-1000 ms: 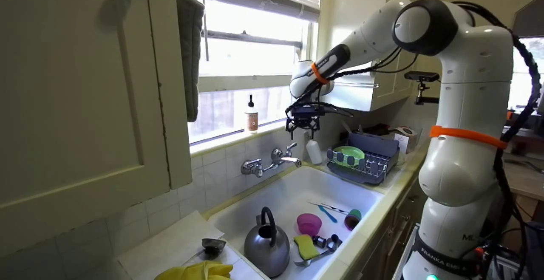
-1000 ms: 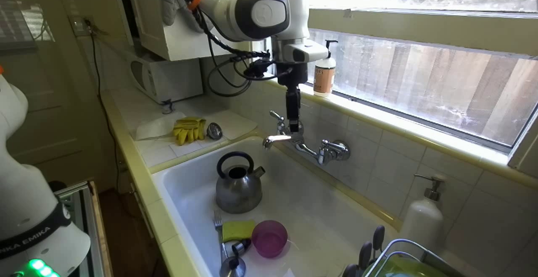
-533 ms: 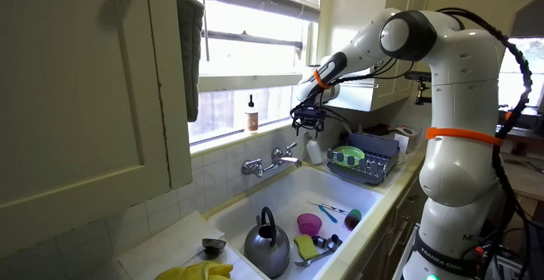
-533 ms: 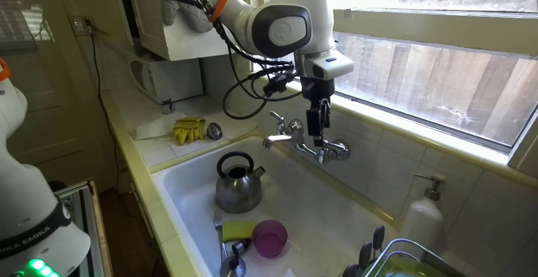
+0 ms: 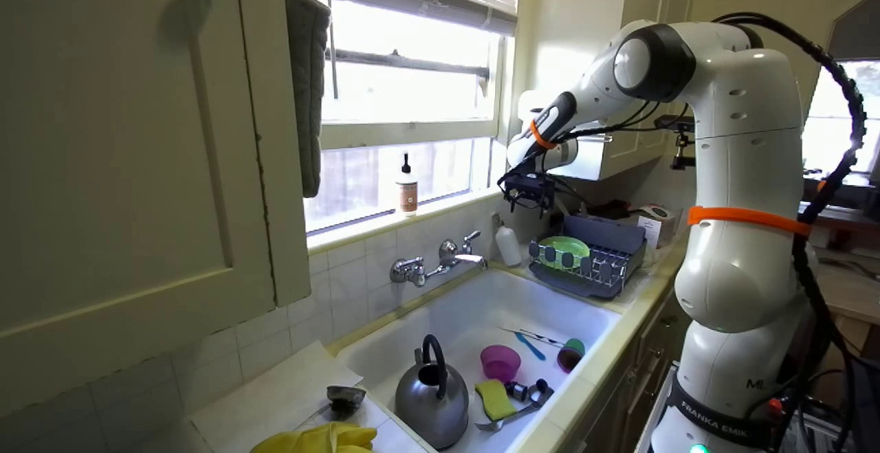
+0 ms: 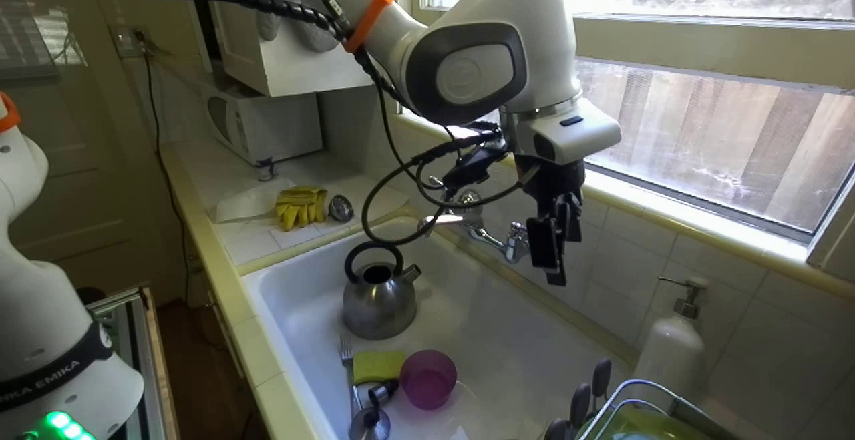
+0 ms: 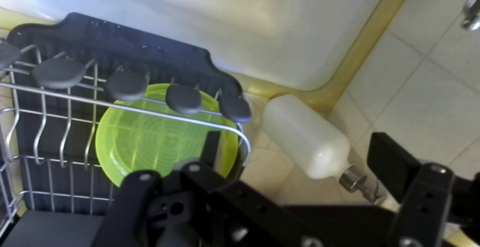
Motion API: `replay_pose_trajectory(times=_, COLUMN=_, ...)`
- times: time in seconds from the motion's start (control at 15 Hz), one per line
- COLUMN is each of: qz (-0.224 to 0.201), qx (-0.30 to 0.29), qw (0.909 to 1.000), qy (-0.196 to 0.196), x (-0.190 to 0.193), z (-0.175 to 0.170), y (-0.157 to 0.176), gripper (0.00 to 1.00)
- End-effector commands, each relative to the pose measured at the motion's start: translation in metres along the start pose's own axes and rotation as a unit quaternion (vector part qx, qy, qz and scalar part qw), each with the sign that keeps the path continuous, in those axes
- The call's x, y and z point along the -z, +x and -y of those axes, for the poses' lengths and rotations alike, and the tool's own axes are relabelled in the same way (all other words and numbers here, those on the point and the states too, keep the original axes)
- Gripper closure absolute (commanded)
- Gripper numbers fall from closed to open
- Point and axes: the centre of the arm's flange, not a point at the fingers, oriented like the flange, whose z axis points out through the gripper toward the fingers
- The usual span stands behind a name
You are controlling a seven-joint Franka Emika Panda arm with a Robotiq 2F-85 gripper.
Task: Put the yellow plate on the windowsill.
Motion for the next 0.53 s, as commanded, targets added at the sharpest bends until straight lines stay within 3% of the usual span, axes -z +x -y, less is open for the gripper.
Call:
replay_pose_trajectory(times=0.0, qz=-0.007, qx=-0.035, qw=0.9993, qy=0.007, x=-0.022, z=-0.041, y=0.022, gripper=0.00)
replay_pose_trajectory(times=0.47, qz=-0.005, qx=-0.123, qw=0.9921, qy=-0.022, x=-0.061, z=-0.137, y=0.062, gripper=0.00)
